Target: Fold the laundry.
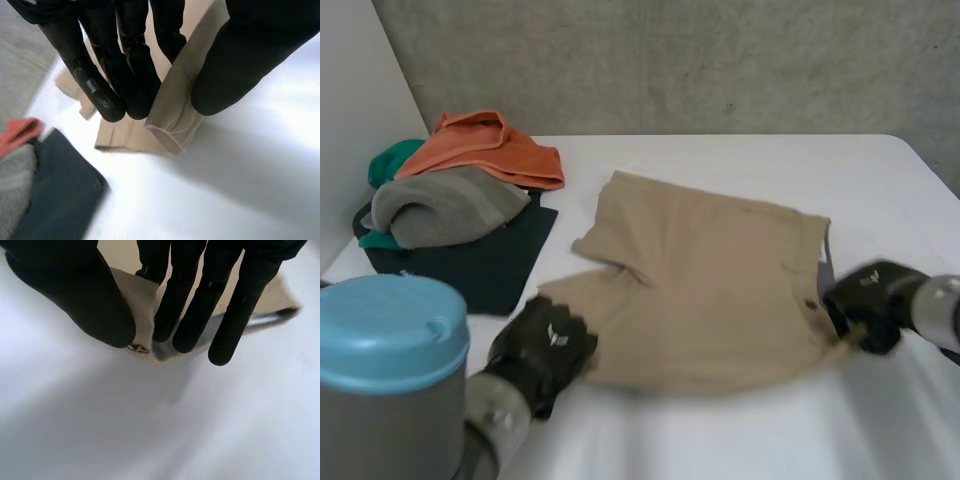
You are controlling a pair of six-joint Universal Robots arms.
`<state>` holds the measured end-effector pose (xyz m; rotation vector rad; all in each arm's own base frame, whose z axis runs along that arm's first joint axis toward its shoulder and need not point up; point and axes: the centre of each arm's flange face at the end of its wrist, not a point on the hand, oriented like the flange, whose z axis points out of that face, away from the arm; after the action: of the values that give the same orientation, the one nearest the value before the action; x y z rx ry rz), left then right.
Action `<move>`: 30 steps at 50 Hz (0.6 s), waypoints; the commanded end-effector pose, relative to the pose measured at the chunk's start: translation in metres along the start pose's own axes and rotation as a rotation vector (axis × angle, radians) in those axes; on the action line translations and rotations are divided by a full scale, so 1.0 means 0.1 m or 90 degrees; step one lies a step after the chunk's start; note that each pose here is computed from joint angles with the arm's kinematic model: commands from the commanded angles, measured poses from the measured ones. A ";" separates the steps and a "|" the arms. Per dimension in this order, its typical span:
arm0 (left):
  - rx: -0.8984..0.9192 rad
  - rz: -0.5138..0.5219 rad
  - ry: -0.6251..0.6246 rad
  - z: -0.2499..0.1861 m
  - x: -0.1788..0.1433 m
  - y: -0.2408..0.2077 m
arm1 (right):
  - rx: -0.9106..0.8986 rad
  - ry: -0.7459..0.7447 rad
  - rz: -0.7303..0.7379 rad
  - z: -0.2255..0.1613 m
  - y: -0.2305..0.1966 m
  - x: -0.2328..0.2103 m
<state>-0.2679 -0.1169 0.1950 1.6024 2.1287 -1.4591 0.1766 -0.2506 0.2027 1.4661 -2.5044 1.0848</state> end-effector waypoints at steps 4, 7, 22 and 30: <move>-0.091 0.052 0.119 -0.36 0.09 -0.08 | -0.053 -0.055 -0.059 -0.22 0.11 0.09; -0.026 0.018 0.043 0.00 -0.08 -0.29 | -0.005 0.012 0.007 -0.06 0.04 0.27; 0.222 -0.011 -0.244 1.53 -0.77 -1.00 | 0.191 0.242 0.147 0.53 -0.26 0.70; 0.172 -0.013 -0.153 1.50 -0.44 -0.90 | 0.215 0.244 0.192 0.22 -0.37 0.58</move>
<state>-0.3820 -0.2761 0.2111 1.2895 1.7925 -1.9960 0.1765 -0.3359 0.2047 0.8781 -2.3758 1.6649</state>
